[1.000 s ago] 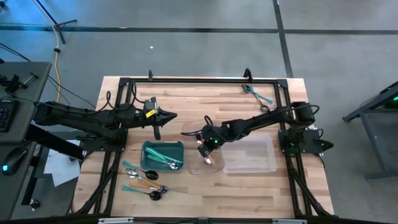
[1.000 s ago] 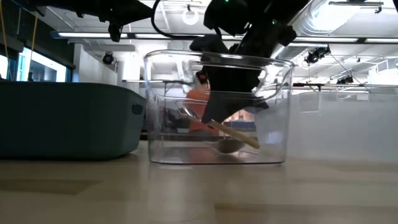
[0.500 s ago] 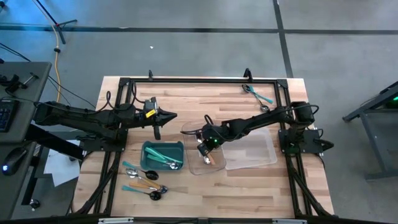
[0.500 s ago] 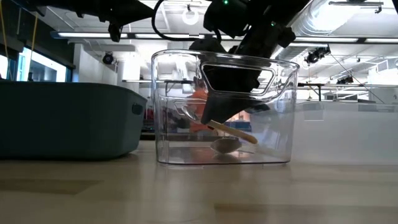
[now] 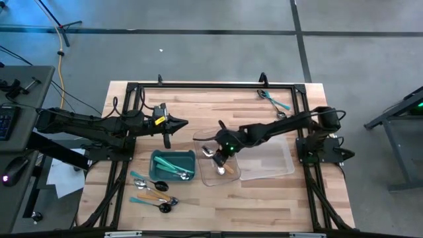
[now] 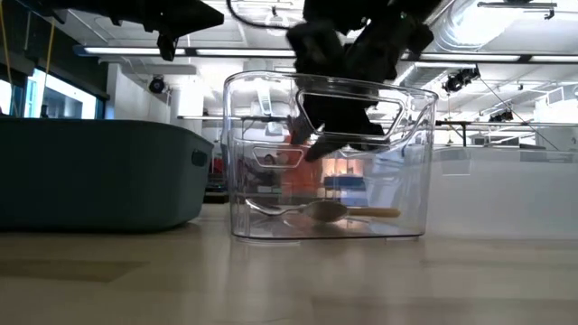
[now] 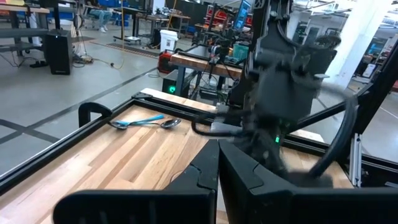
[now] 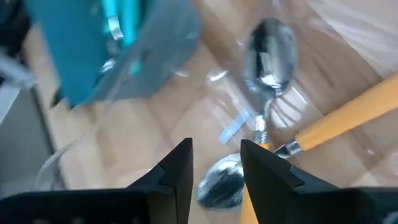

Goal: Sort silverware by color (type)
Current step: Put the orange spoon into the transparent bin

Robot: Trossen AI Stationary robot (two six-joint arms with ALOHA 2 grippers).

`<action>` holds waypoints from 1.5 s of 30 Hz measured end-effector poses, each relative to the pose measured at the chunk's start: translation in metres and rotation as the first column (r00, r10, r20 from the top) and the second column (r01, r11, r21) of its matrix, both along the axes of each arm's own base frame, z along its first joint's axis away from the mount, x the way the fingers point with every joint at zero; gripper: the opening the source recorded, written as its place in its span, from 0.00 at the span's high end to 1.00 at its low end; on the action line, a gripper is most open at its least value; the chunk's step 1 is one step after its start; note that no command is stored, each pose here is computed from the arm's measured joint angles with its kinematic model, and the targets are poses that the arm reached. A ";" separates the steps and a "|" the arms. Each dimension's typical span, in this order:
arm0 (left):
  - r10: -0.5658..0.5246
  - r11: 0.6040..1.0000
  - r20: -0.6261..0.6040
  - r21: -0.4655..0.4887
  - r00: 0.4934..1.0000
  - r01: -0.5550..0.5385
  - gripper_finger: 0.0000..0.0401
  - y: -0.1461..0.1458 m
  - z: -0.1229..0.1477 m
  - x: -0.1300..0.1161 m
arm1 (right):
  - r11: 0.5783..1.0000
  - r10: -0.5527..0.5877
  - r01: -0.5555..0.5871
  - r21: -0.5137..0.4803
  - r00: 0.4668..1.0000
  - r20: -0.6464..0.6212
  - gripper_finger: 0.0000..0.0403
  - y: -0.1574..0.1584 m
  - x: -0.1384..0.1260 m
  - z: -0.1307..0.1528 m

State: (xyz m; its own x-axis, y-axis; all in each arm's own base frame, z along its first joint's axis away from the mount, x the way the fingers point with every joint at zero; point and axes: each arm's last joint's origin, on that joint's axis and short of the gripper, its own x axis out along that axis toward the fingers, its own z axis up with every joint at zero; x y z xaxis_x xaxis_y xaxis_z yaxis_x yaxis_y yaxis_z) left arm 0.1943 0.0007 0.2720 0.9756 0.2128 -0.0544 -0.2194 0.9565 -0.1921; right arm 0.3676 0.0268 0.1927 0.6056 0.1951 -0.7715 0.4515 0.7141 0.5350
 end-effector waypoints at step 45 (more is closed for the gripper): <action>-0.001 1.000 0.070 -0.002 0.998 0.001 1.00 0.000 0.007 0.000 | 0.858 0.260 0.208 -0.469 0.612 0.747 0.70 -0.018 -0.150 0.087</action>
State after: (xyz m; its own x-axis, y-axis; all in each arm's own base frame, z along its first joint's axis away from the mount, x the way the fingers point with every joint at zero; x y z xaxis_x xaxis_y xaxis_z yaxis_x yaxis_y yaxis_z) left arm 0.1945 0.0006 0.2788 0.9773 0.2116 0.0135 -0.2042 0.9563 -0.2092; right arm 0.2173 0.0091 0.2799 0.9999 -0.0164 -0.0022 0.0164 0.9670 0.2542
